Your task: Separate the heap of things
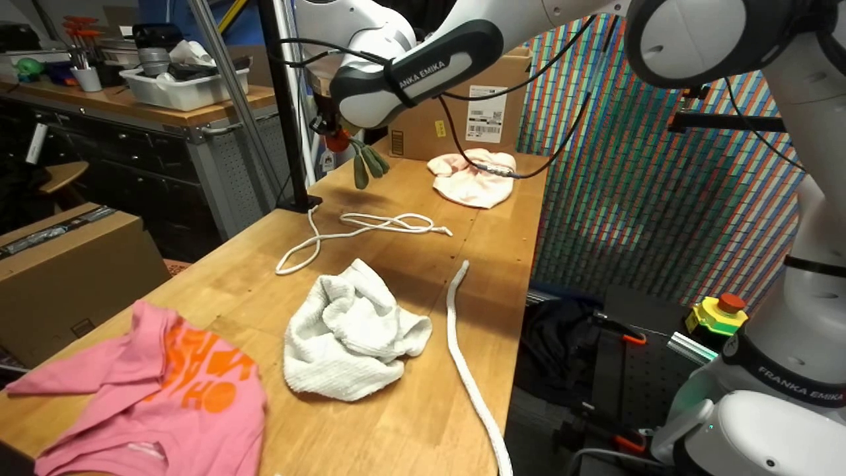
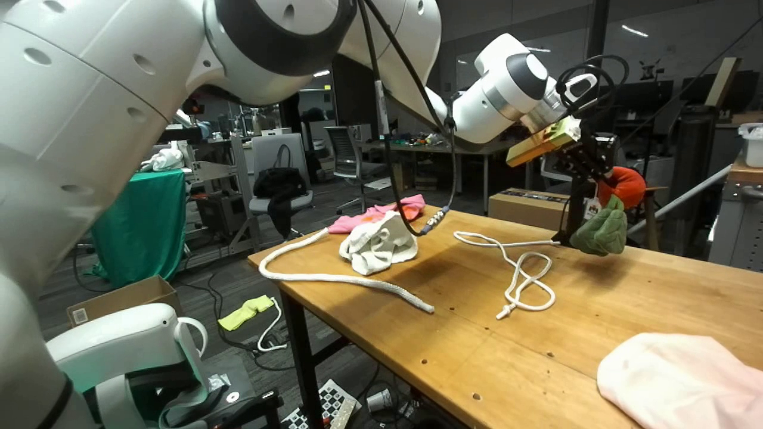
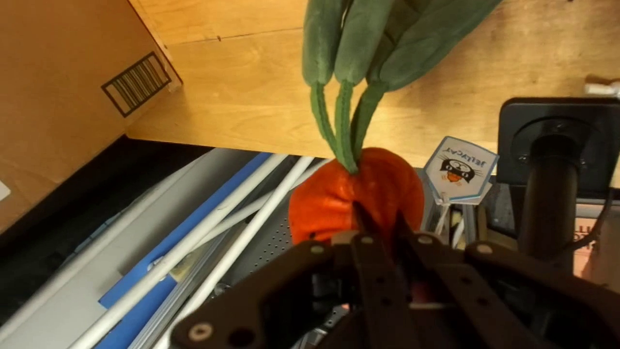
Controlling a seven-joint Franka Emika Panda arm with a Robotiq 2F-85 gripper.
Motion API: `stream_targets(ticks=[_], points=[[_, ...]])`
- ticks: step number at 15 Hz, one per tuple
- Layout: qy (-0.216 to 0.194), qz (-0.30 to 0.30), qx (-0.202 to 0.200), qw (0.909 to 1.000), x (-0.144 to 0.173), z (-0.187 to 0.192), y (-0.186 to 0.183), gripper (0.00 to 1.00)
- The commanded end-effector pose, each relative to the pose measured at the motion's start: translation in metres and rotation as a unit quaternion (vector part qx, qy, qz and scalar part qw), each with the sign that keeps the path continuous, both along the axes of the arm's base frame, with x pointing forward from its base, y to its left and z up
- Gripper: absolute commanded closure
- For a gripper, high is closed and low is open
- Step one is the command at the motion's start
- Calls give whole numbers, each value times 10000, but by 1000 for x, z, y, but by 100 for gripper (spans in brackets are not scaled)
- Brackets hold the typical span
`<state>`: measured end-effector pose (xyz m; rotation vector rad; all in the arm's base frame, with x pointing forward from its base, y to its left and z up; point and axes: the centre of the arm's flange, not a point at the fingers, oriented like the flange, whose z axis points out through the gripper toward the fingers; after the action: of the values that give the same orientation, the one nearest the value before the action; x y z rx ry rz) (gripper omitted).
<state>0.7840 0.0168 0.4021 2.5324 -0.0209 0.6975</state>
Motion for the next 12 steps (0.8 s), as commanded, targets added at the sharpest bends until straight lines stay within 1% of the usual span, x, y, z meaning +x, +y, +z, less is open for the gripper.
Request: stream_targets(ticks=[1,4,9,10,11,12], points=[[-483,-426,-215,9977,36,-4,-6,93],[-724,-787,-285,9939,48,-9,-21,93],[-825,-1304,-439,9870,55,-12,-45,91],[-800,-1388,-433,9861,55,-12,-49,66],[-797,-1488,-441,9847,55,-12,-52,66],[-769,-1557,-429,9839,53,-11,-55,60]])
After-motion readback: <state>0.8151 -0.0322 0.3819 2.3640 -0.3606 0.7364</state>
